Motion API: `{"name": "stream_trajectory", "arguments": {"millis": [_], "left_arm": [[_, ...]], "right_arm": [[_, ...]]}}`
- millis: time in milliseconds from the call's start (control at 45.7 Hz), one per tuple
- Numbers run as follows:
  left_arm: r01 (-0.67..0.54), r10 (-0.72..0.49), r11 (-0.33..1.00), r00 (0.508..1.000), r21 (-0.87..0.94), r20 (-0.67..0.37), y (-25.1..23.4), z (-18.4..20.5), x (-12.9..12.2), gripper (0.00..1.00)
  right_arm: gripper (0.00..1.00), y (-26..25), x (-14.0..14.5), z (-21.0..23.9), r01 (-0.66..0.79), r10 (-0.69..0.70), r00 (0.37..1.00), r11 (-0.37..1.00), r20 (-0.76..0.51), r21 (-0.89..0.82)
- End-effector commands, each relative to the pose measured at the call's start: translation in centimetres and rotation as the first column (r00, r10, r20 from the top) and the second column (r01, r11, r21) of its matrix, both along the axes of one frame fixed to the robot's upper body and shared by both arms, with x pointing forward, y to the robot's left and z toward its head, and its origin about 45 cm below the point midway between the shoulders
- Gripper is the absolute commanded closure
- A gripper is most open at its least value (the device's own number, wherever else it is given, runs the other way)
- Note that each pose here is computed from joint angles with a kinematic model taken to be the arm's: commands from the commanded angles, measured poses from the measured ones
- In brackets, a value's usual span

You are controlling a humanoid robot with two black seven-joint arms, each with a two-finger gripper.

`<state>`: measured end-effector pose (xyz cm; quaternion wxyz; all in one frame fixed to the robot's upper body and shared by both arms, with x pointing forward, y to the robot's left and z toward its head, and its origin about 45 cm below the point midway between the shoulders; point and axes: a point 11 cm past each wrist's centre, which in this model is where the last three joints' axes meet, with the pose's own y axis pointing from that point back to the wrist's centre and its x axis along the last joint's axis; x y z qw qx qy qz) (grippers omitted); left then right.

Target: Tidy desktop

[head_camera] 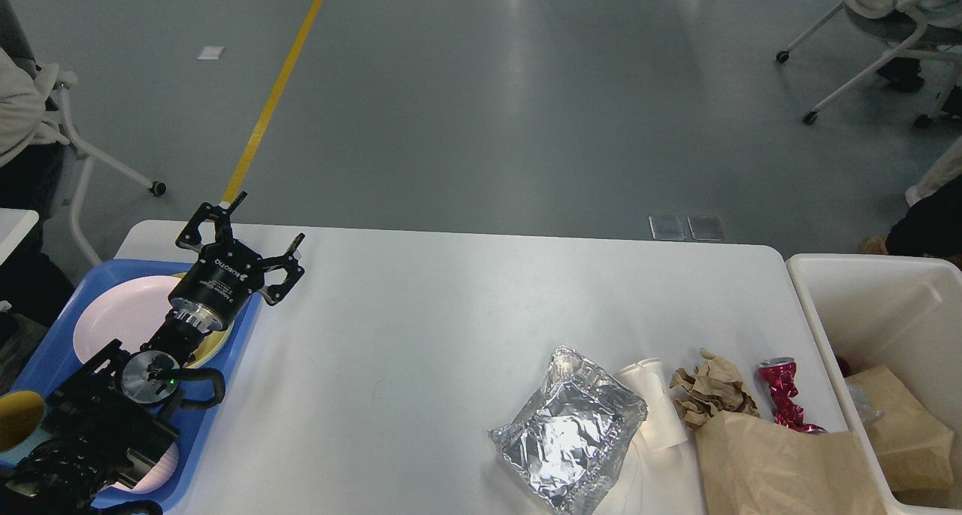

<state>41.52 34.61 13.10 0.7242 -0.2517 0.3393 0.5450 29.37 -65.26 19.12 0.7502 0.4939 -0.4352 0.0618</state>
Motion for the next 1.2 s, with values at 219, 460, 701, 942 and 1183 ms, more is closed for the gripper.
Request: {"name": "stream_trajectory", "arguments": {"millis": [219, 460, 701, 942, 1183], "left_arm": [[-0.001, 0.001, 1.000, 1.000, -0.001, 0.000, 0.0, 0.0, 0.0, 0.03], [0.000, 0.000, 1.000, 1.000, 0.000, 0.000, 0.0, 0.0, 0.0, 0.03], [0.000, 0.000, 1.000, 1.000, 0.000, 0.000, 0.0, 0.0, 0.0, 0.03], [-0.001, 0.001, 1.000, 1.000, -0.001, 0.000, 0.0, 0.0, 0.0, 0.03], [-0.001, 0.001, 1.000, 1.000, -0.001, 0.001, 0.0, 0.0, 0.0, 0.03]], "right_arm": [[0.00, -0.5, 4.1, 8.4, -0.001, 0.002, 0.986, 1.000, 0.165, -0.008], [0.00, 2.0, 7.7, 13.6, -0.072, 0.073, 0.987, 0.997, 0.141, -0.009], [0.00, 6.5, 10.7, 16.9, -0.141, 0.129, 0.986, 0.984, 0.109, 0.108], [0.00, 13.3, 15.1, 20.0, -0.267, 0.252, 0.961, 0.950, 0.112, 0.160], [0.00, 23.5, 20.0, 23.5, -0.458, 0.441, 0.886, 0.879, 0.142, 0.133]]}}
